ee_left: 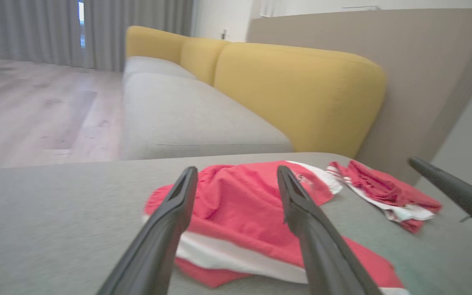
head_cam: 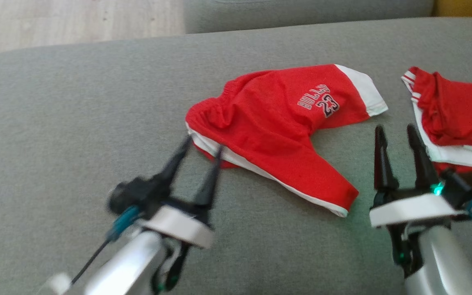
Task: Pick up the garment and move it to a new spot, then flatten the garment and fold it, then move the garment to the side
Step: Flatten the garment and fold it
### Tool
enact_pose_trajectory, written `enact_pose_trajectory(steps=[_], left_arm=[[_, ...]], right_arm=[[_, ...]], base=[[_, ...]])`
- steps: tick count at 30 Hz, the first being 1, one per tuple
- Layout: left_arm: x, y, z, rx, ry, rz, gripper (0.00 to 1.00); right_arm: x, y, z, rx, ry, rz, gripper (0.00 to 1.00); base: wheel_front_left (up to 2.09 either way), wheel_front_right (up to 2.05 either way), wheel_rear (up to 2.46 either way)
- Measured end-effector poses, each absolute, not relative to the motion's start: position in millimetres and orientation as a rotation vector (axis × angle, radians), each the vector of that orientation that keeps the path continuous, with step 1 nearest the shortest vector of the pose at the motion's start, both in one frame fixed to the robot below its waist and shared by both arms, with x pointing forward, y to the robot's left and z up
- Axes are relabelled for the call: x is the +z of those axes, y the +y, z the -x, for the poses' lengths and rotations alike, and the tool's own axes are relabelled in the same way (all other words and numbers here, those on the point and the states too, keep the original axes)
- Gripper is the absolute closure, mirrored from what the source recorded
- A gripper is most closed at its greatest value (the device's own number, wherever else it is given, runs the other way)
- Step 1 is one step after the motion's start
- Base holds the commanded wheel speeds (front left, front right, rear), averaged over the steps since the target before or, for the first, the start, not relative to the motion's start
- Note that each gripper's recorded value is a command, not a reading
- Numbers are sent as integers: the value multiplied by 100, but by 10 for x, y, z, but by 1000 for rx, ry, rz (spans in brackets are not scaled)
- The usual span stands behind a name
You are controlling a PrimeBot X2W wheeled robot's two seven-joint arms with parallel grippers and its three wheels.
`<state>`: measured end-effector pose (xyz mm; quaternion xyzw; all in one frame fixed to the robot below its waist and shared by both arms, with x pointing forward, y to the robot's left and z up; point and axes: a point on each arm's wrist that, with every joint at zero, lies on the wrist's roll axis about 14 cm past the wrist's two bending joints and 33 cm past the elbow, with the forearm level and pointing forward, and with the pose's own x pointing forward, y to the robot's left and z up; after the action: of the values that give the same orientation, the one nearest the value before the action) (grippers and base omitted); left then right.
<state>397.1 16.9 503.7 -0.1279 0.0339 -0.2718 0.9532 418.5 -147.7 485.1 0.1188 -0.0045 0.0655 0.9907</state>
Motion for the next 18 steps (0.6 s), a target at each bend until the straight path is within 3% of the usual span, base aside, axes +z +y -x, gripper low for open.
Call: enact_pose_trajectory(steps=[8,18], left_arm=[[4818,1024,-3818,-237,70,221,0],[4859,970,-3776,-248,31,249,0]], right_arm=[[4652,-1327,-4020,173,56,-219,0],[4590,-1318,-3955,177,76,-207,0]], base=[[0,0,0],[0,0,0]])
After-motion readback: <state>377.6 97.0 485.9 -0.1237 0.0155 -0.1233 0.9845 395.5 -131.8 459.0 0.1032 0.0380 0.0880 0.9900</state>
